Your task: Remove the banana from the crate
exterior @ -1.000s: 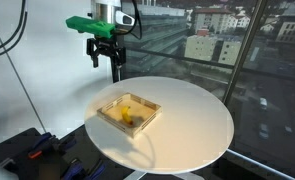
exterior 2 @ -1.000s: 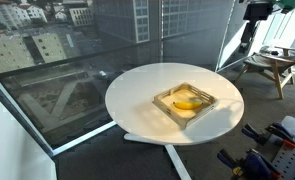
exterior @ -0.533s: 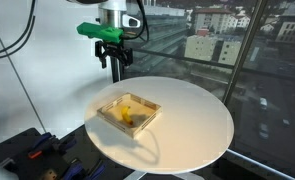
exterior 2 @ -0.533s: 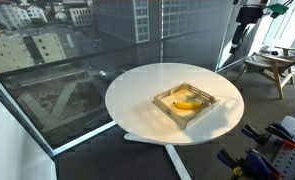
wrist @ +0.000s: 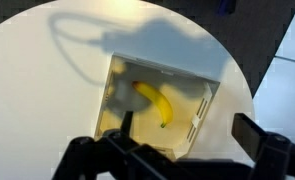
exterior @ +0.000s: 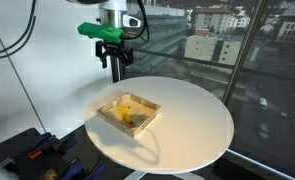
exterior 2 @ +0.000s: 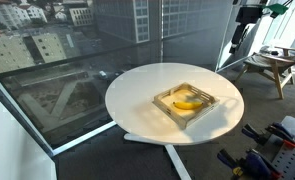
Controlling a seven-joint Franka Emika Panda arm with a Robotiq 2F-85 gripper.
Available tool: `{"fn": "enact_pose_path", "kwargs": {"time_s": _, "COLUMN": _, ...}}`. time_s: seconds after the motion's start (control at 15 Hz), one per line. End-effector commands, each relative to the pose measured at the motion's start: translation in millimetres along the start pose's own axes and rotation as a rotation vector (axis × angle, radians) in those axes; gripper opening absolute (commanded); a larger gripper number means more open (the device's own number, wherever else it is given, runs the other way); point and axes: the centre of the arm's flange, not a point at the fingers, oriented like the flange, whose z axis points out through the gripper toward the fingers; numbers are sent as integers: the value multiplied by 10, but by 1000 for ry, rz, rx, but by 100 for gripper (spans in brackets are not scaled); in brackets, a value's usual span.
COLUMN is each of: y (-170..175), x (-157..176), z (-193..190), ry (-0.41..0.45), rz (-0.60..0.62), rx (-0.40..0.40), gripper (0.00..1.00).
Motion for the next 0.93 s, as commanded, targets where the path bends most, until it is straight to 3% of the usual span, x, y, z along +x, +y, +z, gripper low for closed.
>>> {"fn": "enact_pose_path", "kwargs": {"time_s": 0.0, "y": 0, "x": 0, "z": 0, "ry": 0, "rz": 0, "rx": 0, "gripper": 100}}
{"fn": "enact_pose_path", "kwargs": {"time_s": 0.4, "y": -14, "x": 70, "z": -53, "ry": 29, "rz": -14, "rx": -5, "gripper": 100}}
{"fn": "enact_pose_path", "kwargs": {"time_s": 0.87, "y": -39, "x": 405, "z": -319, "ry": 124, "rz": -52, "rx": -56, "gripper": 100}}
